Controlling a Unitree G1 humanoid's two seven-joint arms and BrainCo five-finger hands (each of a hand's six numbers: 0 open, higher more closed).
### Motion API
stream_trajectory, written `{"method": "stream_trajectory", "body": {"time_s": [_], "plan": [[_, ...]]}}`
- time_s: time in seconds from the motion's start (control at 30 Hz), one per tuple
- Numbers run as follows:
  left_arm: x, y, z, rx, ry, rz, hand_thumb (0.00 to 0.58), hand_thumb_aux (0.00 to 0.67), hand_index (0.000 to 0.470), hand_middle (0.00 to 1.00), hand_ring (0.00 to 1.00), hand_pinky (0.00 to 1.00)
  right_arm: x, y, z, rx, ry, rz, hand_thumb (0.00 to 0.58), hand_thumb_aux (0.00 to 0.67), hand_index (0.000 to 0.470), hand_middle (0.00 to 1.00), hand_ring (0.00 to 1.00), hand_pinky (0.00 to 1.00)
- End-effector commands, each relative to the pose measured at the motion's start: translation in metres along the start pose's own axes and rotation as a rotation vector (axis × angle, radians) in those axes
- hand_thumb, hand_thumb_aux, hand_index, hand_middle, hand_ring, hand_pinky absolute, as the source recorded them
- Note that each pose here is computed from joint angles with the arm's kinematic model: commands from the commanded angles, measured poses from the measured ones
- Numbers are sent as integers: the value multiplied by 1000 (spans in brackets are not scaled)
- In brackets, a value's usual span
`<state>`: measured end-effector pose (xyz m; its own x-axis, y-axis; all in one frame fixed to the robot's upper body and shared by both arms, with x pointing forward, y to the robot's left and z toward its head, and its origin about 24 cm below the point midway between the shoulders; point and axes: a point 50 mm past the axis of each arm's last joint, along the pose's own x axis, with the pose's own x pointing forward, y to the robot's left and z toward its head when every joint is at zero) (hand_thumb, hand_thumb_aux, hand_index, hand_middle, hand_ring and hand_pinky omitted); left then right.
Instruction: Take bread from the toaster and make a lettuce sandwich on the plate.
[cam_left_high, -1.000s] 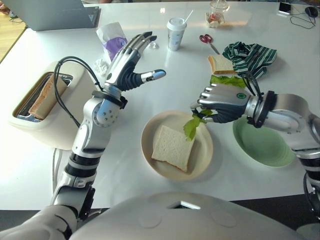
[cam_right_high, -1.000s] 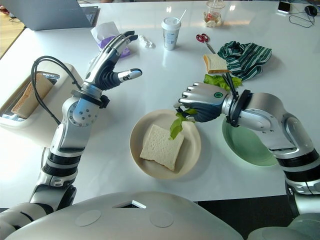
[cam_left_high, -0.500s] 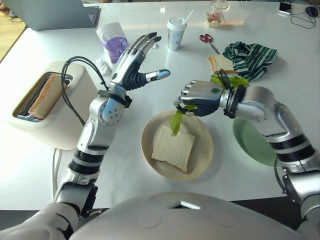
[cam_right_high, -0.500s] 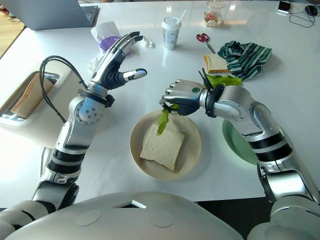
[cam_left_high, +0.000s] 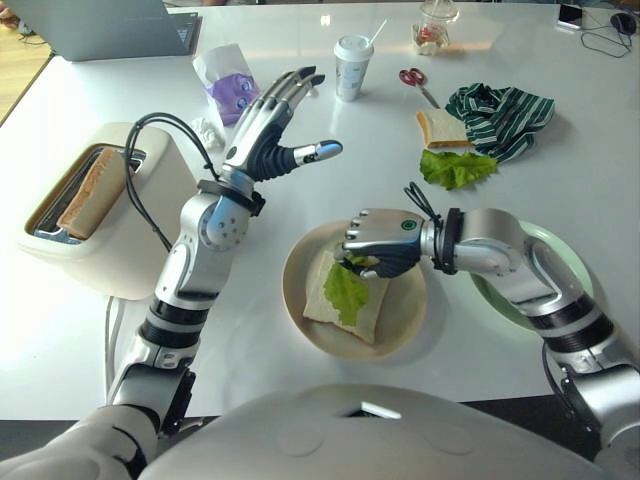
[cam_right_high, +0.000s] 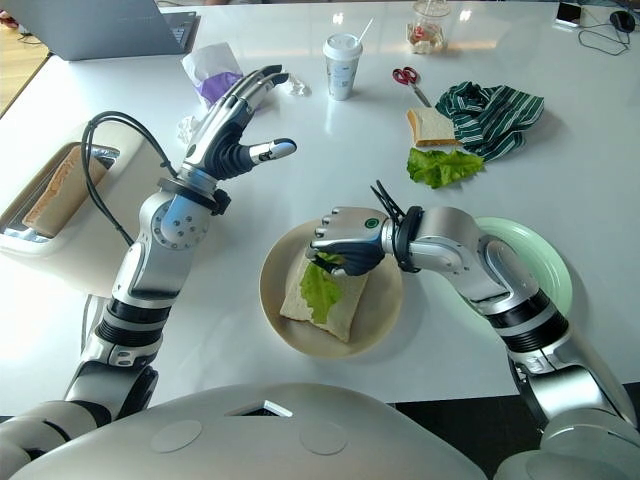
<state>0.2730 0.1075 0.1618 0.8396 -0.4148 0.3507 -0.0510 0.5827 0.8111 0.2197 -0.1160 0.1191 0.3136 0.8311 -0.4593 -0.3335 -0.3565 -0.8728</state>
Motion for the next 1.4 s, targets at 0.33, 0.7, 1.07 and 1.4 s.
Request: {"method": "stream_trajectory", "body": {"time_s": [0.33,0.7,1.07,1.4], "plan": [[2,1,-3,19,6,-6,0,0,0,0,0,0,3,25,4,89,10,156,578,633,444,0,0,0],[2,2,-3,25,4,-7,0,0,0,0,0,0,3,23,4,100,22,168,511,439,308,0,0,0],[1,3,-3,20,2,-6,0,0,0,0,0,0,-9,14,-1,103,58,178,532,478,335,0,0,0],[3,4,-5,-9,-7,-12,0,0,0,0,0,0,-46,-26,-10,68,120,172,0,0,0,0,0,0]]}}
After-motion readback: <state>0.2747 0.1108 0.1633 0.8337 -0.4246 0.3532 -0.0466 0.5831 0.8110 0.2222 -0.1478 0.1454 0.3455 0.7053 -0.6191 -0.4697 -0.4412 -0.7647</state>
